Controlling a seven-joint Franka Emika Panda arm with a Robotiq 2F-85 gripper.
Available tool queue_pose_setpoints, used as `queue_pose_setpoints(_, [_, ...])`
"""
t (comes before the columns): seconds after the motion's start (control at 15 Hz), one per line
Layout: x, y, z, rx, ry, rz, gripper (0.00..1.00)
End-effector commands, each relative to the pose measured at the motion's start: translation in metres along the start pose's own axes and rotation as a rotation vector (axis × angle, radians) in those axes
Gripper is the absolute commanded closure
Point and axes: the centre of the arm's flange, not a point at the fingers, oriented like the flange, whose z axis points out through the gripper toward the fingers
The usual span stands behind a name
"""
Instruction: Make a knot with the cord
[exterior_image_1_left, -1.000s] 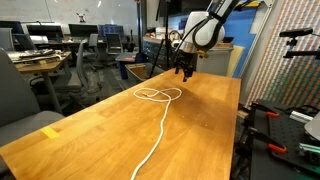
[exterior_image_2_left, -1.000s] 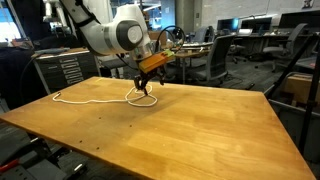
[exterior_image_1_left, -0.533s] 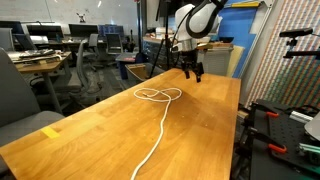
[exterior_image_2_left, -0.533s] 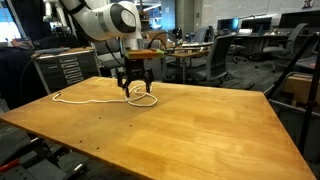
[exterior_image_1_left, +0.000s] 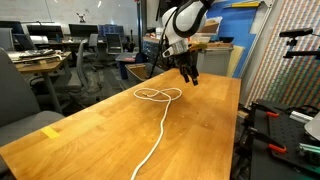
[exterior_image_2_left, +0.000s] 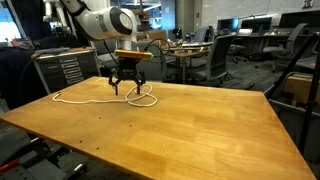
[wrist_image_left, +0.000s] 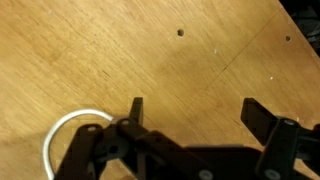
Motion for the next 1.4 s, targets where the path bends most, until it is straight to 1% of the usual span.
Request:
queue_pose_setpoints(0.0, [0.01,-0.002,0.013,-0.151,-0.039,0.043,0.0])
queue_pose_setpoints(0.07, [0.015,0.002,0.014,-0.195,-0.036,0.06,0.0])
queue_pose_setpoints(0.2, [0.029,0.014,0.009,-0.295,0.005,0.098,0.0])
queue_pose_setpoints(0.27, [0.036,0.017,0.005,-0.331,0.03,0.132,0.0])
queue_pose_setpoints(0.4, [0.047,0.026,-0.001,-0.379,0.075,0.22,0.0])
queue_pose_setpoints(0.53, [0.053,0.036,-0.005,-0.398,0.105,0.306,0.0])
queue_pose_setpoints(0.67, [0.056,0.045,-0.008,-0.389,0.136,0.351,0.0])
queue_pose_setpoints(0.73, [0.058,0.047,-0.009,-0.39,0.16,0.351,0.0])
queue_pose_setpoints(0.8, [0.06,0.046,-0.011,-0.394,0.199,0.317,0.0])
queue_pose_setpoints(0.87, [0.058,0.044,-0.014,-0.423,0.246,0.292,0.0])
queue_pose_setpoints(0.93, [0.055,0.038,-0.009,-0.388,0.178,0.311,0.0])
queue_pose_setpoints(1.0, [0.058,0.039,-0.011,-0.398,0.205,0.306,0.0])
queue_pose_setpoints(1.13, [0.059,0.039,-0.012,-0.404,0.219,0.303,0.0])
queue_pose_setpoints(1.2, [0.055,0.037,-0.007,-0.366,0.212,0.289,0.0])
queue_pose_setpoints(1.27, [0.055,0.041,-0.005,-0.351,0.212,0.291,0.0])
queue_pose_setpoints(1.33, [0.057,0.047,-0.003,-0.327,0.212,0.267,0.0])
